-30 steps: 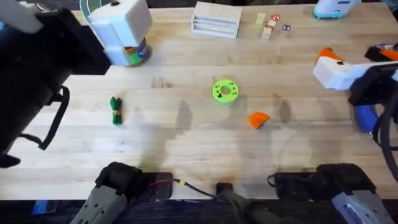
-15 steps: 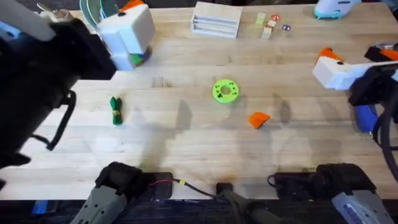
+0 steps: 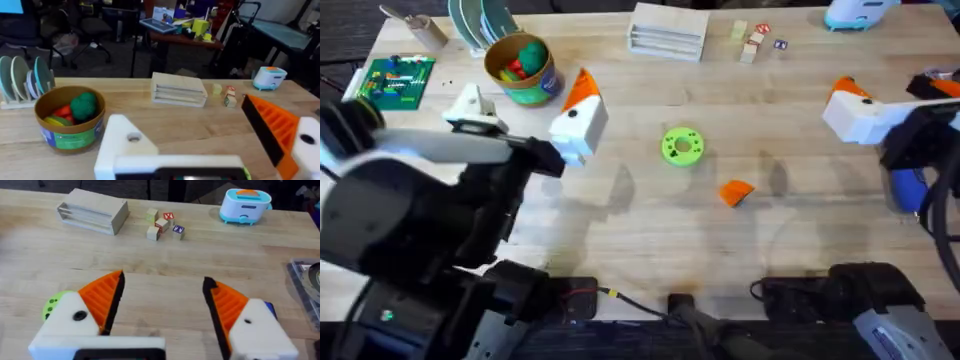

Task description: Pick up the gripper from the table and insert it into the empty holder that is missing its gripper. Then pick up a screw, insert it into the mounting hole, and use the screwdriver to tighten it. Finally, clean up the table by picking up the vegetable and placing it into the bucket.

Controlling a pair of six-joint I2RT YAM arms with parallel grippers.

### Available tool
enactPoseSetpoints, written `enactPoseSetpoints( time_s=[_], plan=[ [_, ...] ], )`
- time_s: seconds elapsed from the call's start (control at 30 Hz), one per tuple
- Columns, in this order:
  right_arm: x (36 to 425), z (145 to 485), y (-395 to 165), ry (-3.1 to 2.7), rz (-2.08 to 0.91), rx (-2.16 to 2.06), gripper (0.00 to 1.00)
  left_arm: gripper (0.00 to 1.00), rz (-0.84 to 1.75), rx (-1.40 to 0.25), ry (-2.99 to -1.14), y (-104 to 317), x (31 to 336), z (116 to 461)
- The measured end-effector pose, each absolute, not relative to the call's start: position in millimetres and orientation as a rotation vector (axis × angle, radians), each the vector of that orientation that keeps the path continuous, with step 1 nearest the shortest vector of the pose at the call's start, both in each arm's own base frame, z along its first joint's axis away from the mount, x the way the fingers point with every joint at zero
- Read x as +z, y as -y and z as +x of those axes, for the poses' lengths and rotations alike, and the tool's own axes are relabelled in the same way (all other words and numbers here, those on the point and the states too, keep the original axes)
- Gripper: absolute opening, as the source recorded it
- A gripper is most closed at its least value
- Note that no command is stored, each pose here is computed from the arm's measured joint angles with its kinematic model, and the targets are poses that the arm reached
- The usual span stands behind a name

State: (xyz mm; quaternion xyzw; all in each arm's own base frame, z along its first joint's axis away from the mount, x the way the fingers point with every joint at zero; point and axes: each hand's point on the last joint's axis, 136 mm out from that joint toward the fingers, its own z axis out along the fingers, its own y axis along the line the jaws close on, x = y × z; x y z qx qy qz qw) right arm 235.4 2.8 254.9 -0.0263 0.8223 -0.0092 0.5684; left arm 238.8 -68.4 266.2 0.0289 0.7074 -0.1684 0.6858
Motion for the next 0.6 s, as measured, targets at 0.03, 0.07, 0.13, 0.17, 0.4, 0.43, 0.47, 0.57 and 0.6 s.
enactPoseSetpoints(
  time_s=[0.03, 0.07, 0.13, 0.17, 0.4, 0.43, 0.47, 0.57, 0.6],
  plan=[
    [255.0, 235.4, -2.8, -1.931, -0.062, -0.022, 0.990, 0.993, 0.068, -0.383, -1.567, 69.0, 263.8, 238.0],
    [255.0, 235.4, -2.8, -1.931, -0.062, -0.022, 0.991, 0.992, 0.070, -0.387, -1.551, 69.3, 261.3, 236.8],
    [255.0, 235.4, -2.8, -1.931, -0.062, -0.022, 0.991, 0.992, 0.073, -0.396, -1.511, 69.4, 260.0, 234.3],
    [254.9, 235.4, -2.8, -1.931, -0.062, -0.022, 0.991, 0.993, 0.075, -0.400, -1.494, 69.7, 259.5, 233.0],
    [255.0, 235.4, -2.8, -1.931, -0.062, -0.022, 0.991, 0.993, 0.108, -0.385, -1.392, 69.4, 251.8, 225.9],
    [255.0, 235.4, -2.8, -1.931, -0.062, -0.022, 0.991, 0.993, 0.111, -0.380, -1.383, 69.1, 249.2, 225.3],
    [255.0, 235.4, -2.8, -1.931, -0.062, -0.022, 0.991, 0.993, 0.114, -0.376, -1.373, 68.9, 247.1, 225.3],
    [255.0, 235.4, -2.8, -1.931, -0.062, -0.022, 0.991, 0.993, 0.122, -0.370, -1.351, 68.7, 243.5, 226.7],
    [254.9, 235.5, -2.8, -1.931, -0.062, -0.022, 0.991, 0.993, 0.125, -0.367, -1.342, 68.4, 242.1, 227.3]
  ],
)
